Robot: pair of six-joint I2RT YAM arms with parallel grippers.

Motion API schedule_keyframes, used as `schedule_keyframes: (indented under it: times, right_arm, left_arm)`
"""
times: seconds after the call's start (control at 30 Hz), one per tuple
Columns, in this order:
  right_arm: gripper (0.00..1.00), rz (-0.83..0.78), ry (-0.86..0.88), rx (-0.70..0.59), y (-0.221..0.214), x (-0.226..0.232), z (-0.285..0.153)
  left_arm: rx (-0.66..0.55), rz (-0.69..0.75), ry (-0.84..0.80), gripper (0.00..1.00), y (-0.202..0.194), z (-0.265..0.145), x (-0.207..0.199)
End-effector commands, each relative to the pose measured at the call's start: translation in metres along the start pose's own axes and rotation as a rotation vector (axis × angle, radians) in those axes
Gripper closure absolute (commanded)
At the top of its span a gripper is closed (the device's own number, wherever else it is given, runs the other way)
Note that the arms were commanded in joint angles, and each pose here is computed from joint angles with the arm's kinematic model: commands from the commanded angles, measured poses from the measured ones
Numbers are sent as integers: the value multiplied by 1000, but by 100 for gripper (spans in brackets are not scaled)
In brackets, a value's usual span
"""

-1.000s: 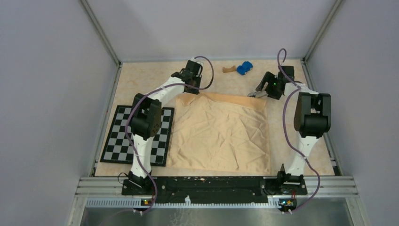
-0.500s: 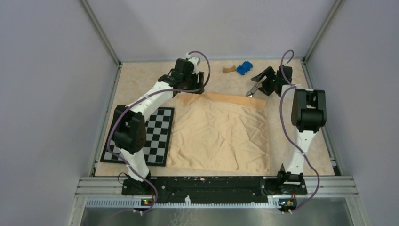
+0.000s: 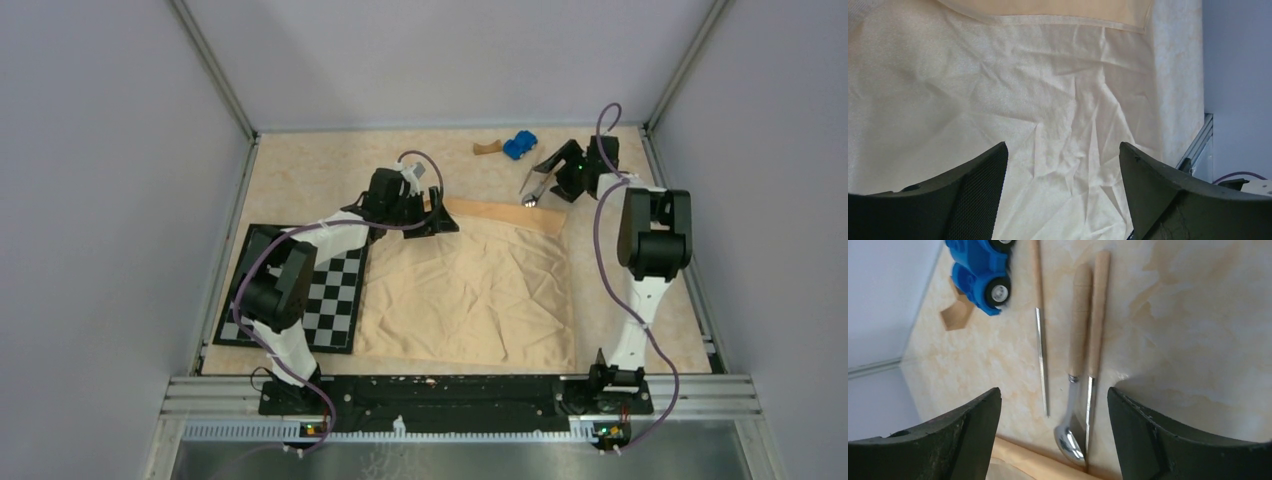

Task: Fold the napkin into a case and place the utensils inside
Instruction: Move the utensils to the center of the board.

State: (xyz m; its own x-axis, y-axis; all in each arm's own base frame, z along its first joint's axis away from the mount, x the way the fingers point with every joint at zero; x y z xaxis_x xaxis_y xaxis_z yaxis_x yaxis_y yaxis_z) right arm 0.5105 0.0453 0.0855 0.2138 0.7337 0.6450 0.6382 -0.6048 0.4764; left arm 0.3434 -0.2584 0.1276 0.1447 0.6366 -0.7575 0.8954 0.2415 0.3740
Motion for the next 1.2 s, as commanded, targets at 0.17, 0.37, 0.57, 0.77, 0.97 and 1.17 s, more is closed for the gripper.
schedule_keyframes:
  times: [0.17,0.37,0.57,0.77,0.97,1.17]
  right_arm:
    - [23,-164,-69,80,-57,6,-27]
    - [23,-143,-1,82,-60,19,2]
    - [23,-139,65,45,-43,36,27]
    - [23,-159,96,42,-31,42,46]
    - [23,-207,93,51,-17,61,37]
    - [22,-352,-55,56,1,72,-1]
  left_arm:
    - [-96,-3,-79,13,14,5,-11]
    - [-107,-1,-59,13,16,6,-8]
    - [-115,0,-36,13,19,10,-4]
    - [-131,-6,-30,13,26,13,-5]
    - [-152,-18,-14,12,31,17,-2]
    - [-160,-20,-32,12,41,26,1]
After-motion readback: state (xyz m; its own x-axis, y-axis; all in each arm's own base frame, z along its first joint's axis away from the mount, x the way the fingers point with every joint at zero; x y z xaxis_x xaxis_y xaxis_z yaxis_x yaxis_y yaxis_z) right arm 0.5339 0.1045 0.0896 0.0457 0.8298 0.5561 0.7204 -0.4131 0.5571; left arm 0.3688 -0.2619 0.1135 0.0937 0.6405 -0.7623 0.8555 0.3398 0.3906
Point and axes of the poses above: each gripper's point midway between its finger pads, its own z axis out along the fingers, its own x axis along the line the jaws close on, y = z × x, the point moved 5 cm from there along -z, back along the fingers, and after that the axes turned 10 degrees about -z, right-handed, at the moved point
